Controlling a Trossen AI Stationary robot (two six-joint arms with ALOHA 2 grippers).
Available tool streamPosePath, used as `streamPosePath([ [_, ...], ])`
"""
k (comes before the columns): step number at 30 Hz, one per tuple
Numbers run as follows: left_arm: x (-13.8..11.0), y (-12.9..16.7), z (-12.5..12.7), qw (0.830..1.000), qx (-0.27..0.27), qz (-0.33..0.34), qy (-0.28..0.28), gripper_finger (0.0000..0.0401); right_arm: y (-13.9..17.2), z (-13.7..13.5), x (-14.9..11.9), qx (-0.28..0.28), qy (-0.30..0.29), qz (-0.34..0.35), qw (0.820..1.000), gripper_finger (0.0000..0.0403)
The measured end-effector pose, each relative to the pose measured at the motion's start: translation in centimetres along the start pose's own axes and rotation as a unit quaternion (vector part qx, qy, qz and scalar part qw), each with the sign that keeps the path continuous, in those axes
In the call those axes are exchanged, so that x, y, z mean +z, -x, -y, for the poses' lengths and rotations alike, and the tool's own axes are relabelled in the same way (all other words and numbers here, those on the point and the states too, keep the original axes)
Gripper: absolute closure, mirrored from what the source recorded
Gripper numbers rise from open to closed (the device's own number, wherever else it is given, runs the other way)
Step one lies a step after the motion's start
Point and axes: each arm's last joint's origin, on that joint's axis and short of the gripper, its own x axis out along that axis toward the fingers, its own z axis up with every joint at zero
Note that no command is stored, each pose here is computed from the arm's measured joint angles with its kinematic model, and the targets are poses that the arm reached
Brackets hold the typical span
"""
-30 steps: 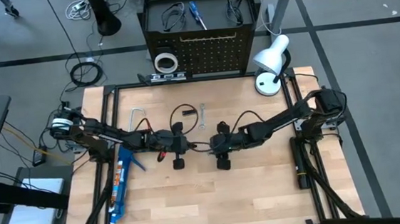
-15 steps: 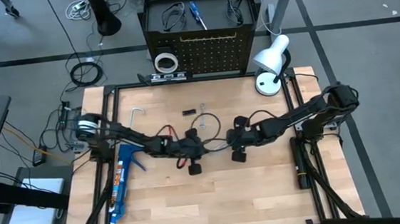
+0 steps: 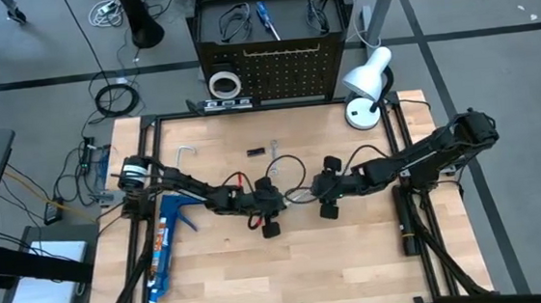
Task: Hang tools onto peg board
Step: Hang the right wrench on the pegboard
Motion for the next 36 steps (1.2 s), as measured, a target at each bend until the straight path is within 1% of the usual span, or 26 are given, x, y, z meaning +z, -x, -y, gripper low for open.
streamPosePath([
  [3,-0.1,-0.3,-0.3,1.000,0.001,-0.002,0.005,0.0391,0.1,-0.4,0.1,0.007,0.021,0.004,1.000,0.0232],
  [10,-0.1,-0.3,-0.5,1.000,-0.003,-0.004,0.006,0.0391,1.0,-0.5,1.0,0.015,0.017,0.041,0.999,0.0232],
  [16,-0.2,-0.3,-0.5,1.000,-0.004,-0.006,0.005,0.0391,0.8,-0.1,0.5,0.004,0.035,0.013,0.999,0.0224],
  [20,-0.3,-0.3,-0.5,1.000,-0.004,-0.008,0.004,0.0391,0.0,0.2,-0.3,-0.003,0.048,-0.001,0.999,0.0206],
  [24,-0.3,-0.4,-0.5,1.000,-0.005,-0.008,0.004,0.0391,-0.9,0.9,-1.6,-0.012,0.041,-0.005,0.999,0.0178],
  [28,-0.3,-0.4,-0.5,1.000,-0.005,-0.009,0.003,0.0391,-1.7,1.2,-2.8,-0.011,0.031,0.015,0.999,0.0150],
  [31,-0.3,-0.4,-0.5,1.000,-0.006,-0.008,0.003,0.0391,-2.3,1.1,-3.6,-0.003,0.048,0.030,0.998,0.0132],
  [34,-0.4,-0.4,-0.5,1.000,-0.005,-0.011,0.001,0.0391,-3.0,0.9,-4.1,0.016,0.056,0.047,0.997,0.0121],
  [36,-0.4,-0.4,-0.5,1.000,-0.005,-0.010,0.001,0.0391,-3.6,0.8,-4.5,0.018,0.061,0.044,0.997,0.0119],
])
